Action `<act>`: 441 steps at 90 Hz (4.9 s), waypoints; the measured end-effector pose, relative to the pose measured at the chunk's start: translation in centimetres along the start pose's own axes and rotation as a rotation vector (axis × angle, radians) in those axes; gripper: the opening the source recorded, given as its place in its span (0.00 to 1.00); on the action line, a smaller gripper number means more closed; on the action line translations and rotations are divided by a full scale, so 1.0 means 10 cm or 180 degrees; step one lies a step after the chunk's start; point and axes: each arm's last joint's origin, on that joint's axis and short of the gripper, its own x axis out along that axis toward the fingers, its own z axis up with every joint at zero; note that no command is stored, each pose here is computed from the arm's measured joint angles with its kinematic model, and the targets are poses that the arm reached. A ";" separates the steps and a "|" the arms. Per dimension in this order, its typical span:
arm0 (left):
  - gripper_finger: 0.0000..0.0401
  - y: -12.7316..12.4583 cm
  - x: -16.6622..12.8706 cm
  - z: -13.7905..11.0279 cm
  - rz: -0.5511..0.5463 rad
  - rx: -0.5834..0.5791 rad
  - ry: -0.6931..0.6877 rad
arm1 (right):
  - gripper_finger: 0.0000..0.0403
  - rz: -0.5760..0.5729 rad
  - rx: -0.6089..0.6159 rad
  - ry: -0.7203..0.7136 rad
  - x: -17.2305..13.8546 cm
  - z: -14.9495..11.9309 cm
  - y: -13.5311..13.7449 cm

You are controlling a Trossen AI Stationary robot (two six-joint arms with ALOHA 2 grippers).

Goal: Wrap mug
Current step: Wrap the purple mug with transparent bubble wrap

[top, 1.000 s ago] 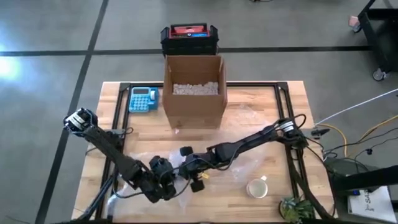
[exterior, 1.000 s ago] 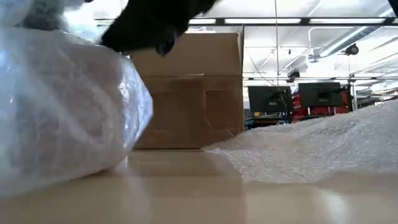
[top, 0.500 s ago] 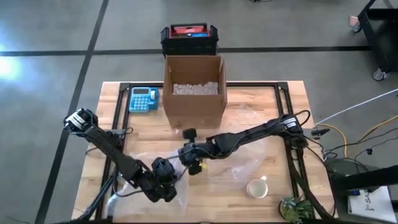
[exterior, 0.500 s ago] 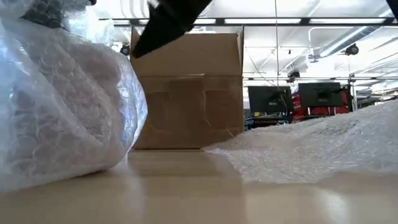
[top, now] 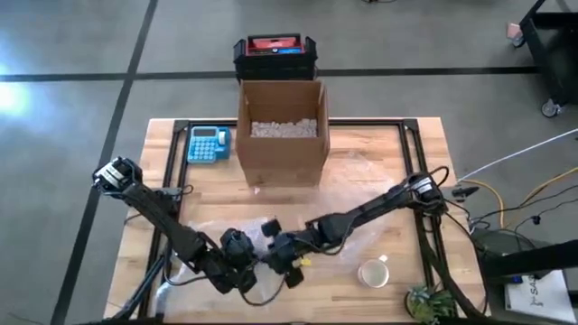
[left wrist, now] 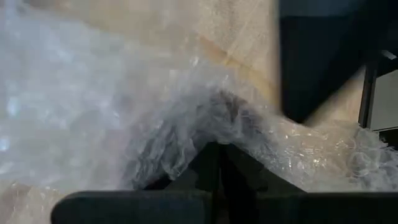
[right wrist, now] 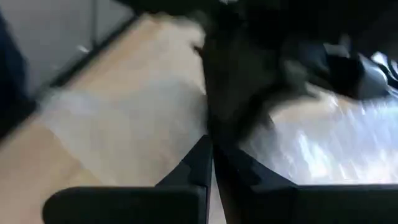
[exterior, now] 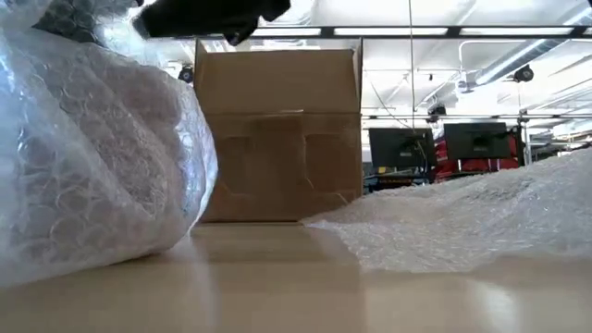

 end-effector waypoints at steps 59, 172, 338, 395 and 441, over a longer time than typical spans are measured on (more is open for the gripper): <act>0.00 -0.15 -0.68 0.54 0.0688 0.0432 -0.0123 | 0.01 -0.0034 0.0202 0.0009 0.02 -0.04 0.00; 0.00 0.06 0.07 0.02 0.0209 0.0355 0.0141 | 0.01 -0.0053 0.0229 -0.0162 0.08 0.02 -0.02; 0.00 0.28 0.24 -0.13 -0.0107 -0.0061 -0.0185 | 0.01 0.0045 0.0466 -0.0150 0.08 0.08 -0.03; 0.00 -0.21 -0.53 0.44 0.0389 0.0523 0.0065 | 0.01 0.0079 0.0446 0.0196 0.21 -0.09 0.00; 0.00 0.19 0.05 -0.02 0.0108 0.0148 -0.0070 | 0.01 0.0077 0.0442 0.0182 0.21 -0.09 0.00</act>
